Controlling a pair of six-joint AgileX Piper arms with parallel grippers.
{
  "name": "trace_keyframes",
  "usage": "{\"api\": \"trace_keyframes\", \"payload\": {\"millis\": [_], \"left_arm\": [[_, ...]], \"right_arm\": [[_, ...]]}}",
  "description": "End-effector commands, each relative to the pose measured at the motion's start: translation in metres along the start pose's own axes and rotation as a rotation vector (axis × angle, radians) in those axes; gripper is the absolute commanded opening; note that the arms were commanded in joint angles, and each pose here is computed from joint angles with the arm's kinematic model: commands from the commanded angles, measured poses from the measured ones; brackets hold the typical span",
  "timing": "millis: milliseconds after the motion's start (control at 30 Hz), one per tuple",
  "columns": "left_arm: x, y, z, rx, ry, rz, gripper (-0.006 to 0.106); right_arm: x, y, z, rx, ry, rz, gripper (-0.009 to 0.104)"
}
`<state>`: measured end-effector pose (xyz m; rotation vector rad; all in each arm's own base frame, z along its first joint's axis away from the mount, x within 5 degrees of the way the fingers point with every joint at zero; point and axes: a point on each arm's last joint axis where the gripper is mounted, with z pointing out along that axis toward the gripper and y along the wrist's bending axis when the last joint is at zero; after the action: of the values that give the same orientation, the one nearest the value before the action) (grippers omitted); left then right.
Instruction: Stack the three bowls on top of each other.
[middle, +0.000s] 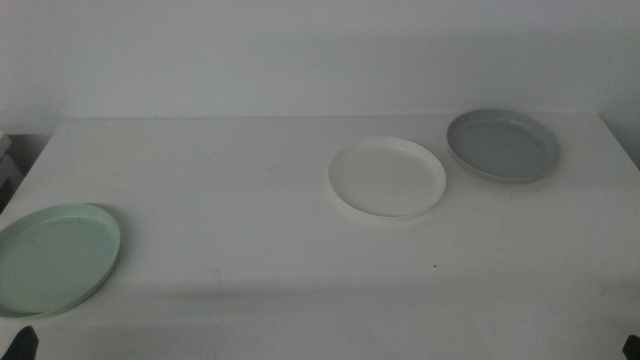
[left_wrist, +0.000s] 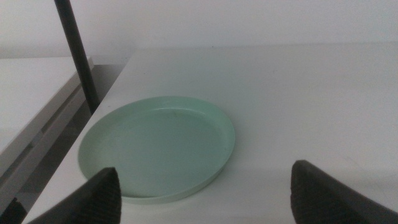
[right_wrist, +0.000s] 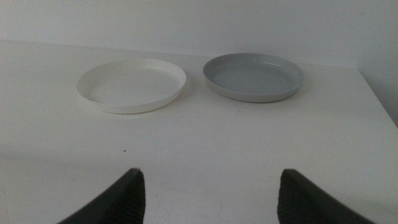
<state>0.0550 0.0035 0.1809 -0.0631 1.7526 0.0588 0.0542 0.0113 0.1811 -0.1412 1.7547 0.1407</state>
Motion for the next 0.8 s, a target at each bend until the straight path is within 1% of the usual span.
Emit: {"api": "trace_keyframes", "payload": {"millis": [0,200,333,467,567,667,733,767], "left_arm": [[-0.009,0.001,-0.002,-0.006,-0.099,-0.015,0.105],[-0.009,0.001,-0.002,-0.006,-0.099,-0.015,0.105],[-0.009,0.001,-0.002,-0.006,-0.099,-0.015,0.105],[-0.009,0.001,-0.002,-0.006,-0.099,-0.015,0.105],[-0.009,0.001,-0.002,-0.006,-0.099,-0.015,0.105],[-0.009,0.001,-0.002,-0.006,-0.099,-0.015,0.105],[-0.009,0.001,-0.002,-0.006,-0.099,-0.015,0.105],[-0.009,0.001,-0.002,-0.006,-0.099,-0.015,0.105]], "right_arm": [[-0.010,-0.001,-0.003,0.016,-0.110,-0.032,0.055],[-0.010,-0.002,-0.003,0.022,-0.105,-0.060,0.055],[-0.023,0.000,-0.007,0.007,-0.039,-0.053,0.055],[-0.059,0.001,-0.011,-0.007,0.038,-0.063,0.055],[-0.085,0.002,-0.006,-0.011,0.094,-0.066,0.055],[-0.109,0.002,0.005,-0.018,0.159,-0.066,0.055],[-0.127,0.000,0.018,-0.008,0.162,-0.095,0.055],[-0.135,0.000,0.026,-0.008,0.180,-0.088,0.055]]}}
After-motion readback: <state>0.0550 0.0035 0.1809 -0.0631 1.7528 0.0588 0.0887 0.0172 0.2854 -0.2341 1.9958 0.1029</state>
